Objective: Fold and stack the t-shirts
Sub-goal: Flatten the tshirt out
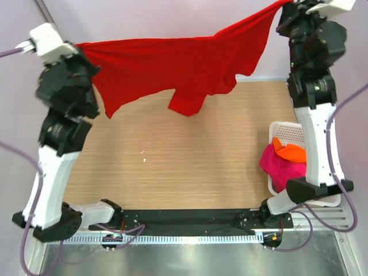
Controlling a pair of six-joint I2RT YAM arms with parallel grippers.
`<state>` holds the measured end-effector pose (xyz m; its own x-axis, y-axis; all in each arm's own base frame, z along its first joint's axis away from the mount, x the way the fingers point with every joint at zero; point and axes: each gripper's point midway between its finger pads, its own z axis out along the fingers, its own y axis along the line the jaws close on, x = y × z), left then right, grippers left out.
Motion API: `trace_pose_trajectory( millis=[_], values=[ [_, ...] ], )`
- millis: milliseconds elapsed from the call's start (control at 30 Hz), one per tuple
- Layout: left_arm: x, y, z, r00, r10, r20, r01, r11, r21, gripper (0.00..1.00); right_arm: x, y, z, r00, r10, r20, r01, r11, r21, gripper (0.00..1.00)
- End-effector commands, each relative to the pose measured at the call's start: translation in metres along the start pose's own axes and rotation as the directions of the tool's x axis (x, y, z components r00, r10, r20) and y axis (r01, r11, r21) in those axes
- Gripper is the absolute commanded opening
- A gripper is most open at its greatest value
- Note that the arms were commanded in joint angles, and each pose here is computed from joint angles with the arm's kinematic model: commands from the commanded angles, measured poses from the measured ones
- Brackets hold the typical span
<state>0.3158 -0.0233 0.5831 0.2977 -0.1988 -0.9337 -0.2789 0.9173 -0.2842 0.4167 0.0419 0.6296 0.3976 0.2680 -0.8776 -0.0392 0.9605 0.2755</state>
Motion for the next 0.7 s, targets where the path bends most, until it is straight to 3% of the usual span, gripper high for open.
trace_pose_trajectory(
  millis=[0, 233, 367, 500, 667],
  values=[
    [-0.068, 0.029, -0.040, 0.972, -0.215, 0.098, 0.210, 0.976, 0.058, 0.01, -0.108, 0.008, -0.061, 0.972, 0.091, 0.216, -0.079, 0.995, -0.063, 0.01],
    [-0.099, 0.056, -0.087, 0.942, -0.323, 0.087, 0.308, 0.939, 0.156, 0.00, -0.174, 0.009, -0.140, 0.940, 0.155, 0.302, -0.119, 0.984, -0.135, 0.01],
    [-0.102, 0.060, -0.098, 0.940, -0.334, 0.066, 0.318, 0.930, 0.183, 0.00, -0.194, 0.011, -0.158, 0.929, 0.176, 0.325, -0.131, 0.979, -0.154, 0.01],
    [-0.091, 0.057, -0.094, 0.949, -0.313, 0.042, 0.302, 0.938, 0.169, 0.01, -0.189, 0.011, -0.153, 0.939, 0.162, 0.304, -0.123, 0.982, -0.144, 0.01],
    [-0.033, 0.037, -0.065, 0.980, -0.195, -0.047, 0.199, 0.975, 0.104, 0.00, -0.137, 0.007, -0.118, 0.967, 0.130, 0.220, -0.109, 0.989, -0.104, 0.01]
  ],
)
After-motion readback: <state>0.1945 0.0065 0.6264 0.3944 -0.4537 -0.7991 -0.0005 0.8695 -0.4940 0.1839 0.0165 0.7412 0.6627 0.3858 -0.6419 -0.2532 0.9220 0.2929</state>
